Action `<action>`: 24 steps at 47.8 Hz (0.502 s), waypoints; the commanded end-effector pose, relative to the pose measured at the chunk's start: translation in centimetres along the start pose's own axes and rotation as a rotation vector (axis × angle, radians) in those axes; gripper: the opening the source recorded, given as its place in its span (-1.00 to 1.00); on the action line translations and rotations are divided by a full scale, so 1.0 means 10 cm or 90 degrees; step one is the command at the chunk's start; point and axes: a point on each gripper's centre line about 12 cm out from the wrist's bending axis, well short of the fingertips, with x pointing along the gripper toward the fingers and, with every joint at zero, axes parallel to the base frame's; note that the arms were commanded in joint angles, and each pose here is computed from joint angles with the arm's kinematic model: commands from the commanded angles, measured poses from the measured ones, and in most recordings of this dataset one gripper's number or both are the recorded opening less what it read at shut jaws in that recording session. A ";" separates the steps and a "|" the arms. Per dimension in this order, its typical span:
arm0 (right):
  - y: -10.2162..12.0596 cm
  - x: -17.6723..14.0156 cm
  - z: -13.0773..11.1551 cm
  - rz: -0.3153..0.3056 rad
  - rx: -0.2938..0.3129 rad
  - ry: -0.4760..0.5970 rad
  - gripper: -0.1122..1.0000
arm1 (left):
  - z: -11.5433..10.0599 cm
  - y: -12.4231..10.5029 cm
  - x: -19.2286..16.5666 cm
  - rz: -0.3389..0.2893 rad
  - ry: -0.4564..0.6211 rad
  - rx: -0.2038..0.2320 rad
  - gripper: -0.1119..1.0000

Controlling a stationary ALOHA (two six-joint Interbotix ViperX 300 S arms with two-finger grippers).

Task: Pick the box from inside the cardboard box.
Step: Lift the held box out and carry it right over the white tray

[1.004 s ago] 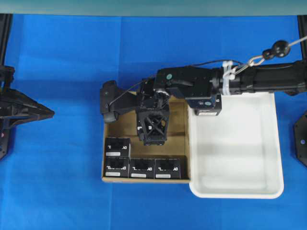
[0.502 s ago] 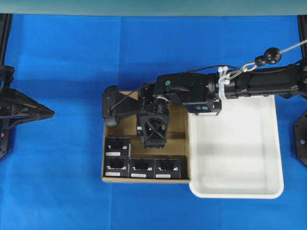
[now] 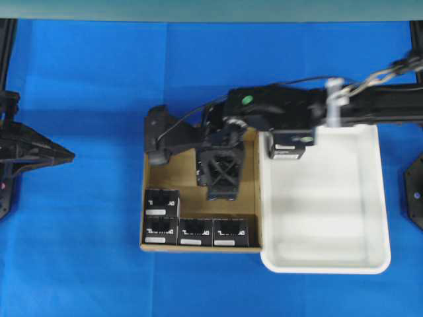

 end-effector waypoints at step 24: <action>-0.40 -1.38 -0.62 -0.027 0.054 -0.025 0.30 | 0.10 -0.01 0.00 -0.001 -0.020 -0.006 -0.91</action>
